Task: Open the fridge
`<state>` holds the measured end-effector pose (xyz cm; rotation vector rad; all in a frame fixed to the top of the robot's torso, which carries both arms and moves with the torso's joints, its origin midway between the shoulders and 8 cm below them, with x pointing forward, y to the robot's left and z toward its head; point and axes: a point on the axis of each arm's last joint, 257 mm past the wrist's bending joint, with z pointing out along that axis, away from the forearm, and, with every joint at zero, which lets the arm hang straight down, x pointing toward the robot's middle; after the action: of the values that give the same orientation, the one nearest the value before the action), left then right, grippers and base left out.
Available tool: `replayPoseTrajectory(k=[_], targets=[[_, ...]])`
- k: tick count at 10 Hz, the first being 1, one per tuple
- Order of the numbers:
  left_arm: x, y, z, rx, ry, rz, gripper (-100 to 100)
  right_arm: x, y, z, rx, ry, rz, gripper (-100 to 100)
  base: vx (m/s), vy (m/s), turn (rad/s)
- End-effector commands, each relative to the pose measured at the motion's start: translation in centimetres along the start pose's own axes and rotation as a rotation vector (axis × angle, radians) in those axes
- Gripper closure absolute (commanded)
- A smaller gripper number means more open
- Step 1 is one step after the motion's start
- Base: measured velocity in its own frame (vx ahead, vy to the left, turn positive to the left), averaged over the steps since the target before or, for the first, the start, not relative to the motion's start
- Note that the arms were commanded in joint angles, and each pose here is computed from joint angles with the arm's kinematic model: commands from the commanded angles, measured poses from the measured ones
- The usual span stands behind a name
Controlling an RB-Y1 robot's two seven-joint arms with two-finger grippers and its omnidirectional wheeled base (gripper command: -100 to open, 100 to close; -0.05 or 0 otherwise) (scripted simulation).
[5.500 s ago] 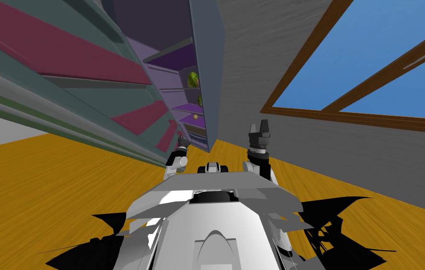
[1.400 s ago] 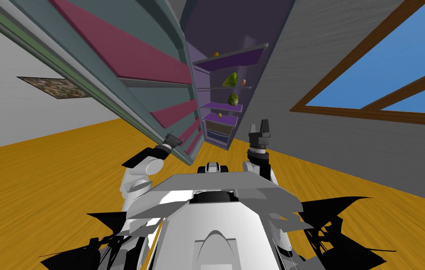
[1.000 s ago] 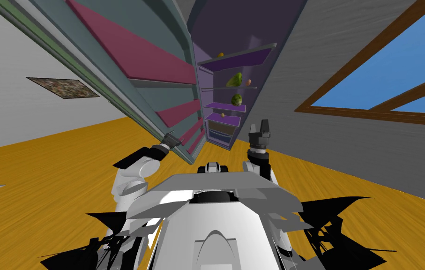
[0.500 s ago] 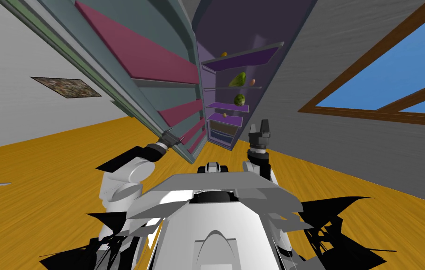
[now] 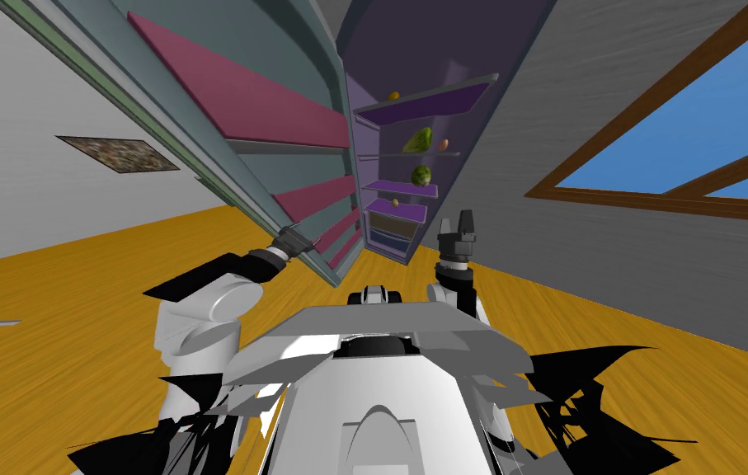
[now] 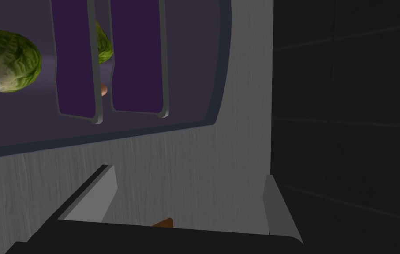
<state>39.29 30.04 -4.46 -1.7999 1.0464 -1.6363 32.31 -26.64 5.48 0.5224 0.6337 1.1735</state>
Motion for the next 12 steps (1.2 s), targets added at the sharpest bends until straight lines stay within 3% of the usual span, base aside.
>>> replayPoseTrajectory(k=[1, 5, 6, 7, 12], targets=[[0.2, -1.5, -0.4, -0.002, 0.001, -0.002, -100, 0.0, 0.0, 0.0, 0.0, 0.0, 0.0, 0, 0.003, -0.031, 0.005], [0.8, -3.9, -1.0, 0.0, 0.003, -0.001, -100, 0.0, 0.0, 0.0, 0.0, 0.0, 0.0, 0, 0.002, -0.027, 0.005], [0.7, -3.5, -0.9, 0.0, 0.003, 0.0, -100, 0.0, 0.0, 0.0, 0.0, 0.0, 0.0, 0, 0.002, -0.013, 0.002], [0.7, -3.5, -1.0, -0.001, 0.002, -0.001, 0, 0.0, 0.0, 0.0, 0.0, 0.0, 0.0, 0, 0.0, 0.0, 0.0], [0.7, -3.5, -1.0, -0.001, 0.003, -0.001, 0, 0.0, 0.0, 0.0, 0.0, 0.0, 0.0, 0, 0.0, 0.0, 0.0]])
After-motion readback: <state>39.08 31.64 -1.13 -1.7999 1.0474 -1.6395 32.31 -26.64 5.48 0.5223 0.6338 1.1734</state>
